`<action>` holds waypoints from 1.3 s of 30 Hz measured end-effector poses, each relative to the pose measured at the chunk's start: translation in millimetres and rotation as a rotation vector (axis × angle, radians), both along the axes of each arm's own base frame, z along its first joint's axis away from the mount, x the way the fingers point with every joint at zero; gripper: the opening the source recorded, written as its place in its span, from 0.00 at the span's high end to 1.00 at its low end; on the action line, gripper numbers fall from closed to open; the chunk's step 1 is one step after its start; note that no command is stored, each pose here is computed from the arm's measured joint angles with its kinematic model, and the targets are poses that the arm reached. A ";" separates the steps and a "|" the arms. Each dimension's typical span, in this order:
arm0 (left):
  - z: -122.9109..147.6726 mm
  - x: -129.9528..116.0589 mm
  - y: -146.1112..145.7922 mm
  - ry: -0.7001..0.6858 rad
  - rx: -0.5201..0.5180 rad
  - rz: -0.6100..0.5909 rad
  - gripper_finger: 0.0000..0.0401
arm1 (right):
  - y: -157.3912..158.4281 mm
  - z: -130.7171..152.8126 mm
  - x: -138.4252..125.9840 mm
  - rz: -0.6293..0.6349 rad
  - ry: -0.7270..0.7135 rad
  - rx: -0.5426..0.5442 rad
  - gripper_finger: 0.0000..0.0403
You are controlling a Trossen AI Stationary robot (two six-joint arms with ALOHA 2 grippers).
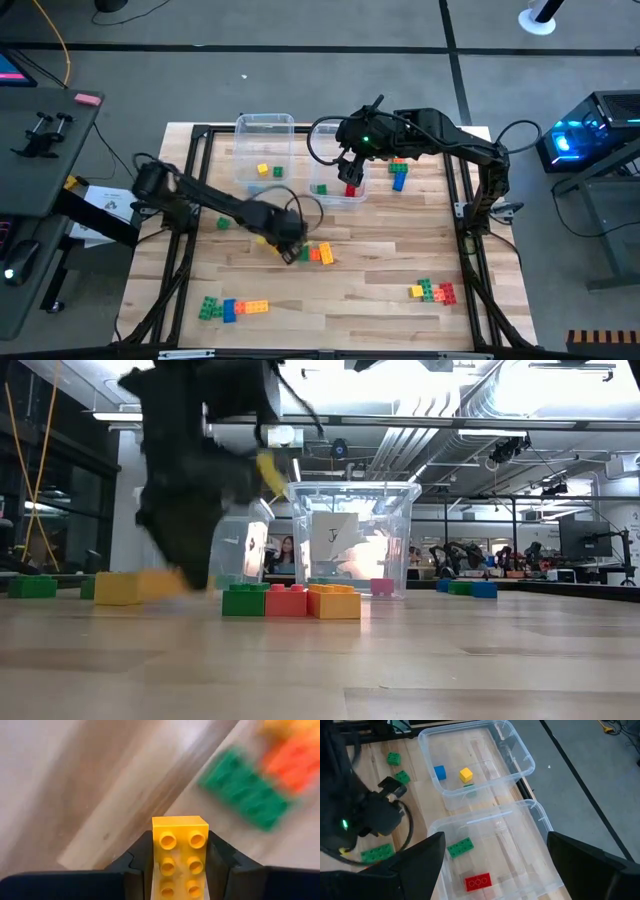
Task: Sort blocks by size
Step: Put the yellow big game piece into the right transparent bin, then put the green small game piece into the left transparent bin
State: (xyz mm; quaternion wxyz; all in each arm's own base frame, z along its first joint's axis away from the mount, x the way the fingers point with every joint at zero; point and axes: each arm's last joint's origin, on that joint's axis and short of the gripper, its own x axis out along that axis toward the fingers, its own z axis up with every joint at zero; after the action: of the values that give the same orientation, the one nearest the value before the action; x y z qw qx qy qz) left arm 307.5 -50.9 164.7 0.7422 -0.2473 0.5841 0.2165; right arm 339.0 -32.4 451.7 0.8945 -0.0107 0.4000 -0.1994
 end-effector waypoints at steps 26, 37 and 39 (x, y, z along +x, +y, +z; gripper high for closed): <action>131.8 37.9 115.3 -0.851 0.331 -0.018 0.77 | 1.5 51.7 -34.5 -0.153 -0.335 -0.080 0.14; 134.9 38.7 119.1 -0.901 0.301 -0.127 0.32 | 3.5 55.8 -41.2 -0.181 -0.362 -0.058 0.14; 145.7 25.3 117.3 -0.892 0.259 -0.134 0.29 | 2.5 55.2 -40.5 -0.184 -0.360 -0.059 0.14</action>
State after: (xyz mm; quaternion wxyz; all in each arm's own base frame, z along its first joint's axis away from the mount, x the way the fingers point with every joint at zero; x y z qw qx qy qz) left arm 332.9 66.3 310.4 0.9579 -0.1834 0.1908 0.1115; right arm 298.5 -29.9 506.9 0.9289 0.0353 0.2270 -0.2905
